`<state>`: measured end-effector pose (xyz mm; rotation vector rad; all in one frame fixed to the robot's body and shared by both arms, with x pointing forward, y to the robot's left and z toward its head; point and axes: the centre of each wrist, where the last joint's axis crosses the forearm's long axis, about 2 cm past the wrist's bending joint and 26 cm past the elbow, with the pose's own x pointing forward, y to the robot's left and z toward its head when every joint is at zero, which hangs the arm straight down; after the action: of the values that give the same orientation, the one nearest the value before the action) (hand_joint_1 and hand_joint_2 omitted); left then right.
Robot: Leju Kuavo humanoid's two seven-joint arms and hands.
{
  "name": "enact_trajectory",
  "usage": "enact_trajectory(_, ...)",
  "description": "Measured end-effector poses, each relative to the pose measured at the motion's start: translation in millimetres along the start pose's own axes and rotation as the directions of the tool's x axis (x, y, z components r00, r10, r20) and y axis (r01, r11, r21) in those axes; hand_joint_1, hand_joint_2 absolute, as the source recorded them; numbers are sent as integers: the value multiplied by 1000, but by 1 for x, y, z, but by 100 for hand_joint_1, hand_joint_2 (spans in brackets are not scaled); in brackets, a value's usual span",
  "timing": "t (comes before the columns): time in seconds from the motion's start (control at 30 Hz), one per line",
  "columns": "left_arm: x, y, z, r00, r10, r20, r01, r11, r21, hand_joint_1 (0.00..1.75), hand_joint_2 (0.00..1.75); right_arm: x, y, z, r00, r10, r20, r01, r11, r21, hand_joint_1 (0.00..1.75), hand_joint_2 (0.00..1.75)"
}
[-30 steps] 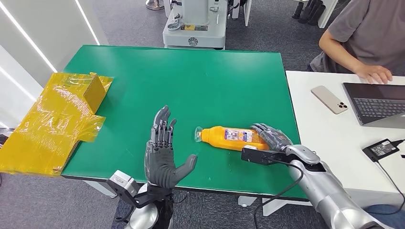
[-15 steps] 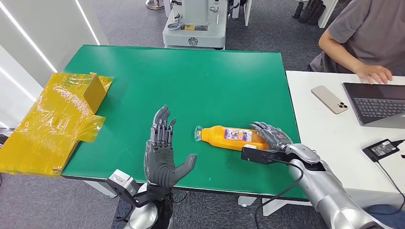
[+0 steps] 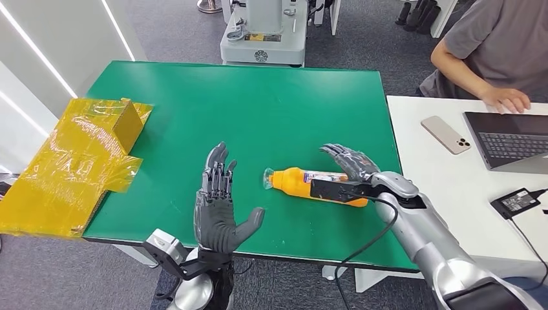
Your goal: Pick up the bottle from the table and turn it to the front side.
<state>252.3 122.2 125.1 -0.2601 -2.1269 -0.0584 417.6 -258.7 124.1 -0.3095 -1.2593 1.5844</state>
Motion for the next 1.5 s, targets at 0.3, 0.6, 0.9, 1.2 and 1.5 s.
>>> enact_trajectory(0.3, 0, 1, -3, 1000, -1, 8, 1, 1000, 20, 0, 175, 2, 13, -4, 999, -31, -8, 31, 999, 39, 0, 175)
enact_trajectory(0.6, 1, 1, -4, 1000, 0, 10, 0, 1000, 23, 0, 175, -6, 33, 1, 997, -59, -57, 63, 995, 73, 0, 175)
enact_trajectory(0.9, 0, 1, -4, 1000, 4, 7, -4, 1000, 19, 0, 175, -17, 39, 8, 991, -50, -125, 61, 995, 82, 0, 175)
enact_trajectory(1.2, 0, 1, 1, 1000, 3, -5, -3, 1000, 21, 0, 175, -19, 39, 10, 990, -33, -139, 45, 995, 88, 0, 175)
enact_trajectory(1.5, 1, 1, 3, 1000, 2, -7, -2, 1000, 23, 0, 175, -22, 39, 11, 989, -23, -149, 37, 995, 89, 148, 175)
